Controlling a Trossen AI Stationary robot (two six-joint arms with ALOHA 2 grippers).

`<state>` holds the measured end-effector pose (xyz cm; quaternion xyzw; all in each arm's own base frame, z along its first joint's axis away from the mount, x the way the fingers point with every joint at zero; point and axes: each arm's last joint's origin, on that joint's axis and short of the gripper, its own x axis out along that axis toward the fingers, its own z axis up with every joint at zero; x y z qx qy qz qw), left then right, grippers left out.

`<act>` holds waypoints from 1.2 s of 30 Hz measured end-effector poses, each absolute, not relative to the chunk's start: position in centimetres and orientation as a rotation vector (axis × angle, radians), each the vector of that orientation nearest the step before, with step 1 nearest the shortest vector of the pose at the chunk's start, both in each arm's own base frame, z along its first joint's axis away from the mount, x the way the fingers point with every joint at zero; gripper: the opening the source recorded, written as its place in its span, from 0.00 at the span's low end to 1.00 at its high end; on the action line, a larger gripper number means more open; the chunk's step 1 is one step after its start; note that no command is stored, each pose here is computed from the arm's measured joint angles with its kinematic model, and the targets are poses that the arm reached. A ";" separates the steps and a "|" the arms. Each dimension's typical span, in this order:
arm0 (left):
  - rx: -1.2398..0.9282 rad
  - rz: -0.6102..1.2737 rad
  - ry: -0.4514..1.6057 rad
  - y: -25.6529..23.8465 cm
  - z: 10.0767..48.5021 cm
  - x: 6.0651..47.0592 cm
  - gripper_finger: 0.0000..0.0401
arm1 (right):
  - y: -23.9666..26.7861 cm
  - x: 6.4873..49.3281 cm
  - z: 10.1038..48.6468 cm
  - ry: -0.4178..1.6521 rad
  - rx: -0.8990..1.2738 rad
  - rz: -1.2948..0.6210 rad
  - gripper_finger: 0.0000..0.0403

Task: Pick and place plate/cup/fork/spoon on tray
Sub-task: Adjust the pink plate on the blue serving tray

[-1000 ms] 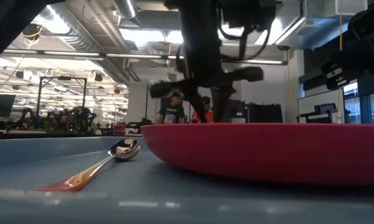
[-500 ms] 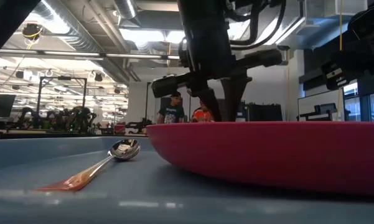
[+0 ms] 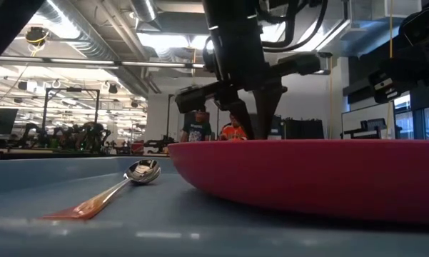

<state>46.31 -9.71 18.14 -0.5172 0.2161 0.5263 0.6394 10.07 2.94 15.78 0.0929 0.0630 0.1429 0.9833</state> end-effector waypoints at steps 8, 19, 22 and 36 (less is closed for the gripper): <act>-1.189 1.202 0.541 -8.3 18.1 46.6 0.18 | 2.9 10.1 15.8 0.127 0.187 0.287 0.25; -1.177 1.185 0.551 -10.0 17.5 46.4 0.18 | 2.9 10.1 15.8 0.127 0.187 0.288 0.25; -1.192 1.182 0.559 -10.0 17.5 46.4 0.18 | 2.9 10.1 15.8 0.127 0.187 0.288 0.25; -1.243 1.148 0.608 -12.4 17.5 45.9 0.18 | 2.9 10.1 15.8 0.127 0.187 0.288 0.25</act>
